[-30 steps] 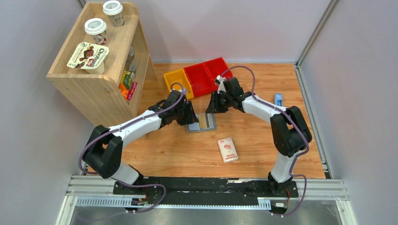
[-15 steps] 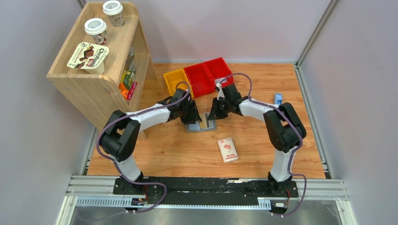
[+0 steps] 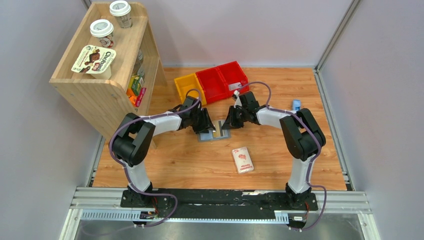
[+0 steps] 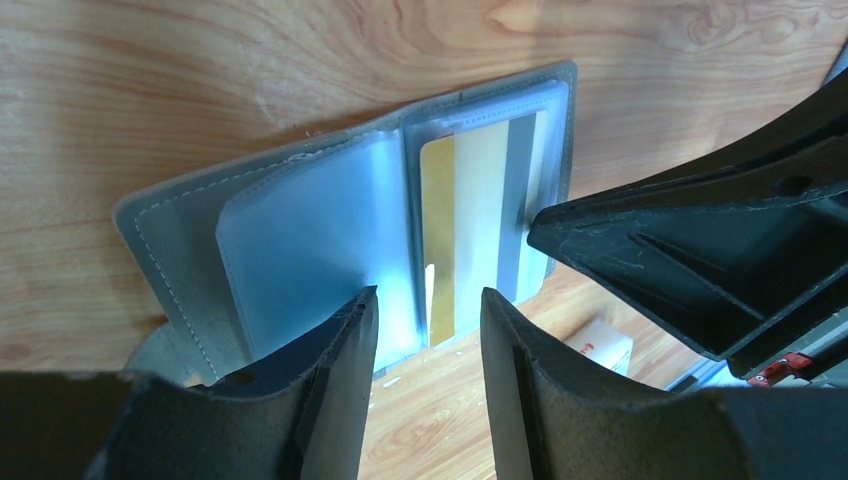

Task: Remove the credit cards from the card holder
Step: Remove the credit card from the card holder.

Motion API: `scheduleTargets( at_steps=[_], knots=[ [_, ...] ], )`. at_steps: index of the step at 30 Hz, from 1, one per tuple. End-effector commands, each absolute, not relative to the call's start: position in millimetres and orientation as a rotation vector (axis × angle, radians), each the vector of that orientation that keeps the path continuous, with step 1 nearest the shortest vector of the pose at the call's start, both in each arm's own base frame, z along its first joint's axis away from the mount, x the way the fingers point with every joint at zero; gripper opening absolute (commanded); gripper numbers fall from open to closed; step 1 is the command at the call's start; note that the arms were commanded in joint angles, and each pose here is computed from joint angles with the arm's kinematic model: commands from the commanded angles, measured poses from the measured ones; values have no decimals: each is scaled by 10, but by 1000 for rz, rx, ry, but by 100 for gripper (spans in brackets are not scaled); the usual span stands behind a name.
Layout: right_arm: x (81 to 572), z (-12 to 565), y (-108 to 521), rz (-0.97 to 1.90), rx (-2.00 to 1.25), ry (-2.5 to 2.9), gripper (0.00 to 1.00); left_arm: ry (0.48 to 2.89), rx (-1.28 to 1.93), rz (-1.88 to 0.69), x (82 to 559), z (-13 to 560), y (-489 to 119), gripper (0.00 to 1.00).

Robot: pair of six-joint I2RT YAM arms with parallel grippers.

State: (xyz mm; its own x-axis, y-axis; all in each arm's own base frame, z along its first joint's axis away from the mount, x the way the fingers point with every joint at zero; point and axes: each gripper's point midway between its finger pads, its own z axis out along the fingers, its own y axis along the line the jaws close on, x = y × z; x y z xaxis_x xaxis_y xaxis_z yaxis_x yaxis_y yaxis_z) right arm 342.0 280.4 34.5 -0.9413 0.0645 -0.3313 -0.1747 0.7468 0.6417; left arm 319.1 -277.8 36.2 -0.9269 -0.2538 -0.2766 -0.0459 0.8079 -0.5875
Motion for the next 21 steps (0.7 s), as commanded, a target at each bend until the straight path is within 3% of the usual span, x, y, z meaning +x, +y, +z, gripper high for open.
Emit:
scheduleTargets(
  at_steps=[1, 21],
  knots=[
    [3300, -22, 2597, 896, -21, 2725, 7, 2598, -261, -955, 3279, 380, -2855, 51],
    [3319, -102, 2598, 950, 20, 2732, 7, 2480, -276, -1213, 3258, 377, -3052, 41]
  ],
)
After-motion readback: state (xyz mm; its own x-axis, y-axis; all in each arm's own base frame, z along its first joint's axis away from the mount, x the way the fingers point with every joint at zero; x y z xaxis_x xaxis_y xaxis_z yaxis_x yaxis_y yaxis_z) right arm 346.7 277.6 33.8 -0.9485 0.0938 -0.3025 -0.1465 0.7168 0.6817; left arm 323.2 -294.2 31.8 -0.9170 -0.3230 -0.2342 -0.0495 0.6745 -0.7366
